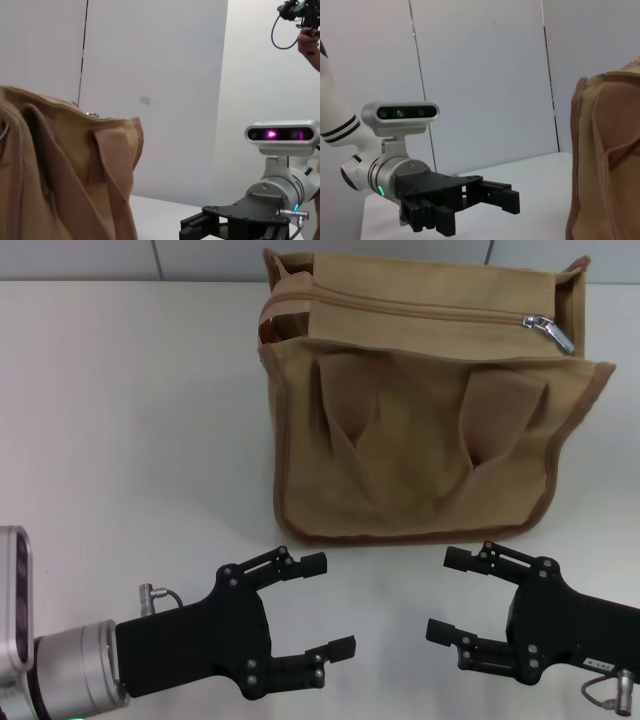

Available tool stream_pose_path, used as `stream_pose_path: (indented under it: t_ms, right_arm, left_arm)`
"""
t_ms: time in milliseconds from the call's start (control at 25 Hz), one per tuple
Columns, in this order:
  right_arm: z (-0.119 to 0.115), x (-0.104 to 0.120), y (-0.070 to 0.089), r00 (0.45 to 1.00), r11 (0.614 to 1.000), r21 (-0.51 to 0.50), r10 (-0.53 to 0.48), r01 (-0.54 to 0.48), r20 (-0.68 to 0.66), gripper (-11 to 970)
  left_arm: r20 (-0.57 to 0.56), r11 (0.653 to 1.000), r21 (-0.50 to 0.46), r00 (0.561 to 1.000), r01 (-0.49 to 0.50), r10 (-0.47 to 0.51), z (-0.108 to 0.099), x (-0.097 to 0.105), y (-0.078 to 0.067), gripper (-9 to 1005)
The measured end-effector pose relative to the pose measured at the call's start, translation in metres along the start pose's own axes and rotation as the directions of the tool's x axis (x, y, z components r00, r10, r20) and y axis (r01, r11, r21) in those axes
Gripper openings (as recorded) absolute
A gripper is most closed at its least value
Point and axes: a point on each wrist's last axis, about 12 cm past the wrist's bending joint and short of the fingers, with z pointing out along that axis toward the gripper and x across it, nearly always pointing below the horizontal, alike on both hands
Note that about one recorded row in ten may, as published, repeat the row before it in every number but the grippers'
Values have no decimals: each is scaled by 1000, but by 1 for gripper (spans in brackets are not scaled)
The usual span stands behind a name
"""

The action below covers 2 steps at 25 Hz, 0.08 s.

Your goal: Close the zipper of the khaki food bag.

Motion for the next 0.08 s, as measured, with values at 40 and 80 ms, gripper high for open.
stream_pose_path:
  t_ms: [40,80]
  right_arm:
    - [1,0,1,1000,1000,0,3,-3,2,777]
    - [1,0,1,1000,1000,0,3,-3,2,777]
  left_arm:
    - [1,1000,-1,1000,1,-1,0,0,0,834]
    - [1,1000,-3,1000,2,-2,0,0,-1,834]
